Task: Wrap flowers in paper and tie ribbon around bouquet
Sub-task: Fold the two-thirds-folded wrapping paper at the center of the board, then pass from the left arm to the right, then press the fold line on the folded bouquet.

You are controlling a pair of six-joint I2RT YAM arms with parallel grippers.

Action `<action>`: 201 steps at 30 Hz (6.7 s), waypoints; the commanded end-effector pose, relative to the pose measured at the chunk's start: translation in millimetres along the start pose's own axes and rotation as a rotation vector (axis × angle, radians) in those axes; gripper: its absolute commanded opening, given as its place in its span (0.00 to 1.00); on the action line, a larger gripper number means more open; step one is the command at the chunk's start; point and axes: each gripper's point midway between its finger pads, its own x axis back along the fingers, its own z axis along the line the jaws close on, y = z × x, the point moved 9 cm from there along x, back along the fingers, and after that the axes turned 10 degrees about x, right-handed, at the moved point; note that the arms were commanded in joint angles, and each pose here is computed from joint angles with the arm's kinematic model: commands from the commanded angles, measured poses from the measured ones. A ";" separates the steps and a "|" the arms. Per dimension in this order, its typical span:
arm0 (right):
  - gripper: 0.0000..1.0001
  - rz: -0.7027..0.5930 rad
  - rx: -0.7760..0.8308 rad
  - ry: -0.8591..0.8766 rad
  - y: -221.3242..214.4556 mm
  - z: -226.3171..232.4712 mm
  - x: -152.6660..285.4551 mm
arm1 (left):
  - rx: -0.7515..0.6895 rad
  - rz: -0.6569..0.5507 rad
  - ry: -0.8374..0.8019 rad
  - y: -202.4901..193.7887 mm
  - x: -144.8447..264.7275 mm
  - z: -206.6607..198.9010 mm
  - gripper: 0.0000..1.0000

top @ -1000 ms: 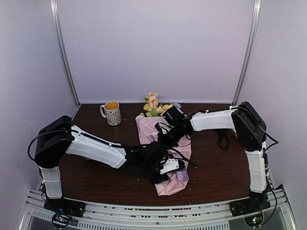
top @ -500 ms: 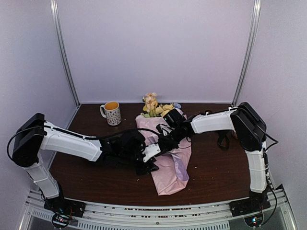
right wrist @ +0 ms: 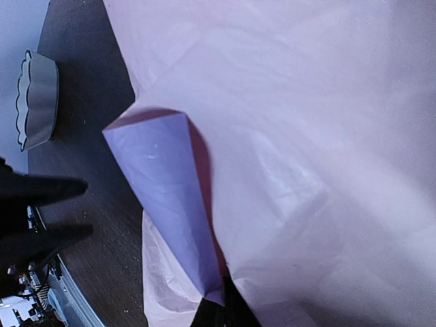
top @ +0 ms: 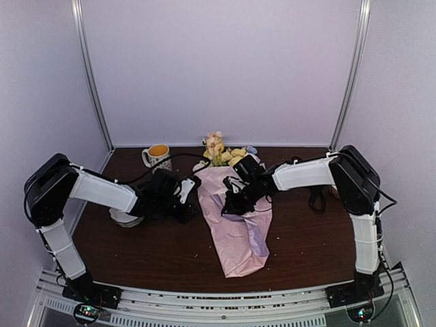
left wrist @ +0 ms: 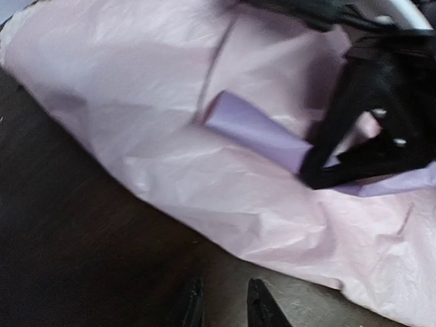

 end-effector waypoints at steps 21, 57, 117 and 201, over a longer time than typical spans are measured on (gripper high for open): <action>0.00 -0.350 -0.136 0.231 28.7 78.6 38.3 | 0.188 0.069 0.015 -1.3 -71.1 14.3 0.26; 0.00 -0.310 -0.194 0.030 26.5 50.6 -6.2 | 0.298 -0.056 -0.481 21.7 -6.5 -42.8 0.93; 0.42 -0.003 0.510 -0.405 -166.2 99.1 83.8 | 0.408 0.031 -0.503 -27.2 -56.4 -5.9 0.00; 0.17 0.054 0.604 -0.052 -201.7 173.0 53.2 | 0.363 0.145 -0.234 -45.1 -46.3 21.3 0.00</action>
